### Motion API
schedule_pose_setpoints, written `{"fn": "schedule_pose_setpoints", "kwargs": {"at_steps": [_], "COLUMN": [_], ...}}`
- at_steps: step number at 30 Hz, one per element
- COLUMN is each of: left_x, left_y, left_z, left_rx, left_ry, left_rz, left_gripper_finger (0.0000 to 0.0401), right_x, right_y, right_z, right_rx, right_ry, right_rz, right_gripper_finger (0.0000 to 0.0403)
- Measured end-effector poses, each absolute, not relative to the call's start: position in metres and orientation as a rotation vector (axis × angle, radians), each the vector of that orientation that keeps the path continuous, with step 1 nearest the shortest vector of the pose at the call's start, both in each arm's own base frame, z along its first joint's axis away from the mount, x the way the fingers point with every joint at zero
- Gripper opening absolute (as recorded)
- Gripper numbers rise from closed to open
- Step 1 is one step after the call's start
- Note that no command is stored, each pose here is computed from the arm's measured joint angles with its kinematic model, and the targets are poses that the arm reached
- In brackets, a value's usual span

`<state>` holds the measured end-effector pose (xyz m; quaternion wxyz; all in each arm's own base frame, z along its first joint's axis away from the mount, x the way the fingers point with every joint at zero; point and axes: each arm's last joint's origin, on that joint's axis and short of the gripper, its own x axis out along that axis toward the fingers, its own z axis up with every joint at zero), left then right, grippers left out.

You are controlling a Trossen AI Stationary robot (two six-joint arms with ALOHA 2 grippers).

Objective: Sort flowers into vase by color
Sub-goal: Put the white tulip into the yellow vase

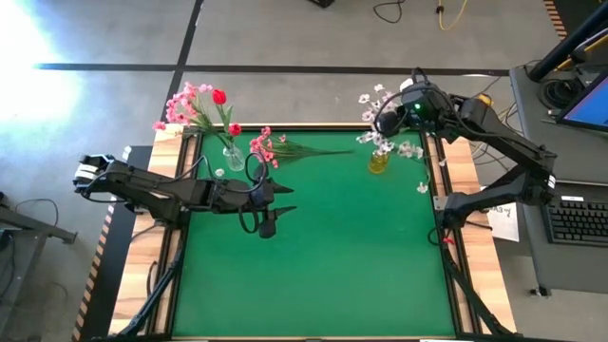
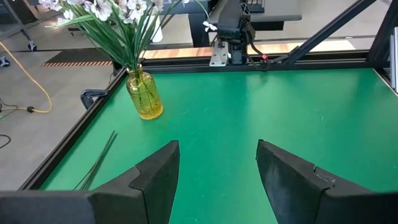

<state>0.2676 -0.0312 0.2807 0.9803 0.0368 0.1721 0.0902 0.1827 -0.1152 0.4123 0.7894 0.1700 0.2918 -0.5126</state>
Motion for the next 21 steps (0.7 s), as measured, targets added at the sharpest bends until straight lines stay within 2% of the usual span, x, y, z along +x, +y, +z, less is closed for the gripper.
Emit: {"fn": "schedule_pose_setpoints", "kwargs": {"at_steps": [21], "left_x": [0.267], "left_y": [-0.031], "left_z": [0.28], "left_rx": [0.077], "left_ry": [0.358], "left_rz": [0.183], "left_gripper_finger": [0.02], "right_x": [0.186], "right_y": [-0.118], "right_z": [0.395], "right_rx": [0.28], "right_ry": [0.709], "right_rz": [-1.11], "right_gripper_finger": [0.0018]}}
